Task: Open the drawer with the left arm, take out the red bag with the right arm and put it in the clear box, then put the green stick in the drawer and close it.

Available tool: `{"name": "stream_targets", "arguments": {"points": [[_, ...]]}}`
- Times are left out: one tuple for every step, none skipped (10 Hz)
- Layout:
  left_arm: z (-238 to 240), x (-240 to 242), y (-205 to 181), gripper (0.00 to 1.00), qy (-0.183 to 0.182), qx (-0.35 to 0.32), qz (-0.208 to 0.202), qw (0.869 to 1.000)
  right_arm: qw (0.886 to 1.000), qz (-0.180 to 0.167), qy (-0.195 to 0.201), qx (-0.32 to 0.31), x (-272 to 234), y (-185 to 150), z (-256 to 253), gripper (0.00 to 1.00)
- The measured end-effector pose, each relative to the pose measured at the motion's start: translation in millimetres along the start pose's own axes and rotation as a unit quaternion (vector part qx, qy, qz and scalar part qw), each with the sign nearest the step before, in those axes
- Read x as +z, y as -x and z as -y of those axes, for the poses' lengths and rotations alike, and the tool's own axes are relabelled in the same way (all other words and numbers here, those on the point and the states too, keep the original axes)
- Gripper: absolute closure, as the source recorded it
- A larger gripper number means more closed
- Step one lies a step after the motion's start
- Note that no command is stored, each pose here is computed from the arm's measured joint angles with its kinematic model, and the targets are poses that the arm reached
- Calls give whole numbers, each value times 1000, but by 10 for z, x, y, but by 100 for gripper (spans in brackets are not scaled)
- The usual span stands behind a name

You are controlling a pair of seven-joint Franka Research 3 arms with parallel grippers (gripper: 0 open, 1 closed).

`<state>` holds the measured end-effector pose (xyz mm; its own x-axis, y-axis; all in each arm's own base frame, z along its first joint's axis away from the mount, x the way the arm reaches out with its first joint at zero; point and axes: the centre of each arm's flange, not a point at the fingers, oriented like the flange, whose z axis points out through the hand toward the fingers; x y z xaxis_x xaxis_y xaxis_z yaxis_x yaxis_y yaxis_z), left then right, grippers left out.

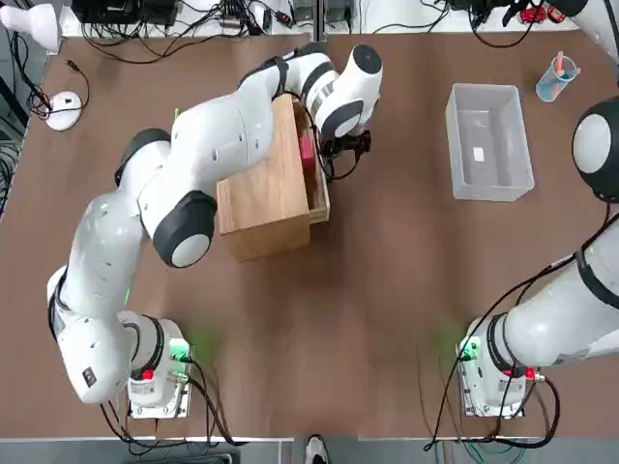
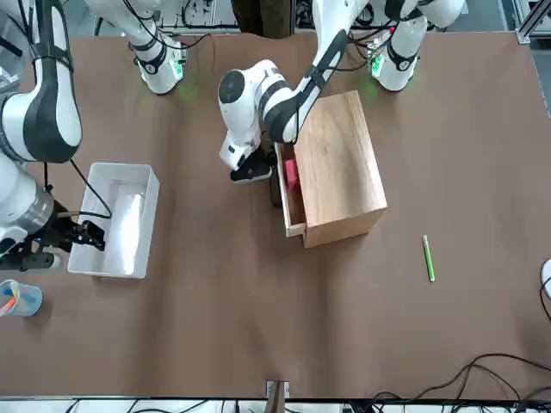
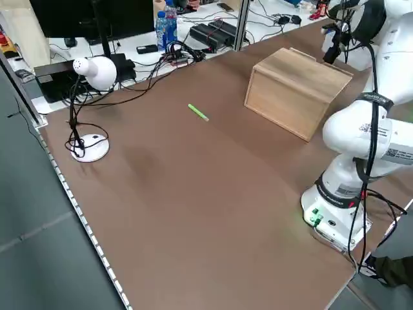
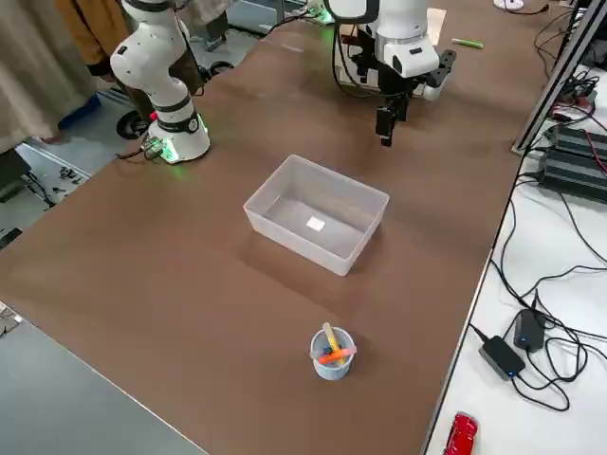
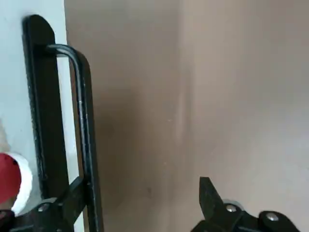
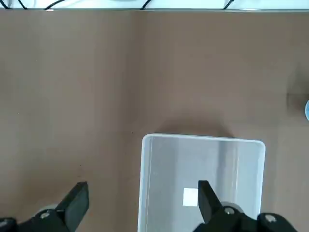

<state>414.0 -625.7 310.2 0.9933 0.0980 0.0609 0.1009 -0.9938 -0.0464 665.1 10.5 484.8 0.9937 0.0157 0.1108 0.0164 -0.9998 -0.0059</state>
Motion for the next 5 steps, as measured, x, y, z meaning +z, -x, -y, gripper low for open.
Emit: {"name": "stream_targets", "arguments": {"points": [[-48,-21,47,0,9,1,-4,1000,1000,0,0,0,0,0,0,0],[-60,-25,65,0,10,2,-4,1000,1000,0,0,0,0,0,0,0],[-72,-37,73,0,14,3,-5,1000,1000,0,0,0,0,0,0,0],[-106,-62,106,0,21,6,-6,1000,1000,0,0,0,0,0,0,0],[-126,-77,129,0,24,7,-6,1000,1000,0,0,0,0,0,0,0]]}}
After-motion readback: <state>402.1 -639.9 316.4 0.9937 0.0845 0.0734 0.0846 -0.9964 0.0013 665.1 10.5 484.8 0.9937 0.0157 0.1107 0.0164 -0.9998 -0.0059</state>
